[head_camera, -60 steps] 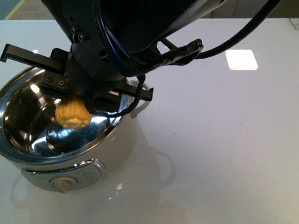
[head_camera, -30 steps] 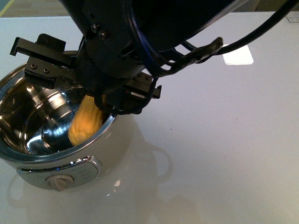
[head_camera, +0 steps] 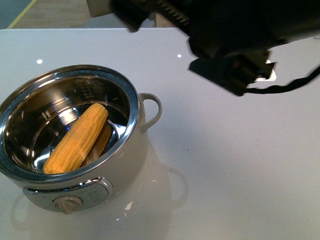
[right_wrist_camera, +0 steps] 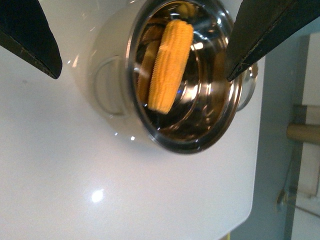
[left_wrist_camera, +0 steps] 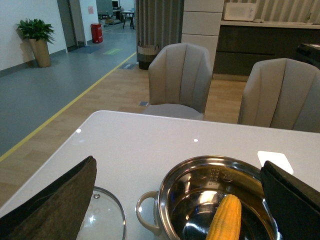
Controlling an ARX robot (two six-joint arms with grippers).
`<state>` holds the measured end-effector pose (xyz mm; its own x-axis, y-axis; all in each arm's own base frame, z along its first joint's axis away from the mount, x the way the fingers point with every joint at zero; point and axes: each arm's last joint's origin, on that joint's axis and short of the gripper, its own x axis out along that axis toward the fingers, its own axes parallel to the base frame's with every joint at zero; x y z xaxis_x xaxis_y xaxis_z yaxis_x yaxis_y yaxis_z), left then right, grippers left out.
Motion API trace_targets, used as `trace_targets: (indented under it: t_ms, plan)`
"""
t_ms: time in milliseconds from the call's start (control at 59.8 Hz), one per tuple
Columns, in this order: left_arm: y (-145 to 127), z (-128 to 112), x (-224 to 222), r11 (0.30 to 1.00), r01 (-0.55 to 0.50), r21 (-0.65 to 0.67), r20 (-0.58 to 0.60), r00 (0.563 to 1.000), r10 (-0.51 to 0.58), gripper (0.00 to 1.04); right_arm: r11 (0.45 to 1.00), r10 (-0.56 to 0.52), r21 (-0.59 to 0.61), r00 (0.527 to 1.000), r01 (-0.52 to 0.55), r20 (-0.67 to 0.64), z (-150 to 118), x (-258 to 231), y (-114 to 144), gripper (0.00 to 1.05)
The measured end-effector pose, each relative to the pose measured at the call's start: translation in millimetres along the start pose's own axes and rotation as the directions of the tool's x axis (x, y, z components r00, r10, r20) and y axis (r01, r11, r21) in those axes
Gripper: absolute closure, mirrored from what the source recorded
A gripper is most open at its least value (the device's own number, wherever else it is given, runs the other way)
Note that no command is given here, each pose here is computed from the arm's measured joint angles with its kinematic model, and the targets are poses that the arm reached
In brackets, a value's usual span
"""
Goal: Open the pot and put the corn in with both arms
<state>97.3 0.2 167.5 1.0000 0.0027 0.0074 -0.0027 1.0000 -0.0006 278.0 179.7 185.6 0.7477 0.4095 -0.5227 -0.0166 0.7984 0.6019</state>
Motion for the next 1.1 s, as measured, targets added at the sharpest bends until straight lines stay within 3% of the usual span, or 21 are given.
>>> trace_targets:
  t_ms: [251, 468, 669, 736, 853, 920, 1087, 1104]
  plan:
    - [0.0, -0.1, 0.0, 1.0, 0.0, 0.0, 0.0, 1.0, 0.0, 0.07, 0.995, -0.014, -0.1, 0.988, 0.029, 0.151, 10.8, -64.3, -26.5, 0.09]
    - [0.0, -0.1, 0.0, 1.0, 0.0, 0.0, 0.0, 1.0, 0.0, 0.07, 0.974, -0.107, -0.163, 0.952, 0.159, 0.285, 1.5, -112.1, -55.6, 0.09]
    - [0.0, -0.1, 0.0, 1.0, 0.0, 0.0, 0.0, 1.0, 0.0, 0.07, 0.967, -0.103, -0.191, 0.94, 0.172, 0.326, 0.4, -122.0, -57.9, 0.09]
    - [0.0, -0.1, 0.0, 1.0, 0.001, 0.0, 0.0, 1.0, -0.001, 0.07, 0.936, -0.085, -0.253, 0.856, 0.244, 0.51, -2.9, -121.6, -66.6, 0.21]
    - [0.0, -0.1, 0.0, 1.0, 0.0, 0.0, 0.0, 1.0, 0.0, 0.07, 0.858, -0.017, -0.382, 0.763, 0.343, 0.646, -7.0, -138.1, -88.1, 0.45]
    - [0.0, -0.1, 0.0, 1.0, 0.0, 0.0, 0.0, 1.0, 0.0, 0.07, 0.833, -0.01, -0.412, 0.754, 0.369, 0.656, -9.4, -145.4, -97.5, 0.58]
    - [0.0, -0.1, 0.0, 1.0, 0.0, 0.0, 0.0, 1.0, 0.0, 0.07, 0.806, -0.013, -0.442, 0.758, 0.393, 0.652, -20.5, -160.3, -122.6, 1.03]
    - [0.0, -0.1, 0.0, 1.0, 0.0, 0.0, 0.0, 1.0, 0.0, 0.07, 0.804, -0.013, -0.443, 0.757, 0.396, 0.653, -21.2, -161.5, -124.2, 1.03]
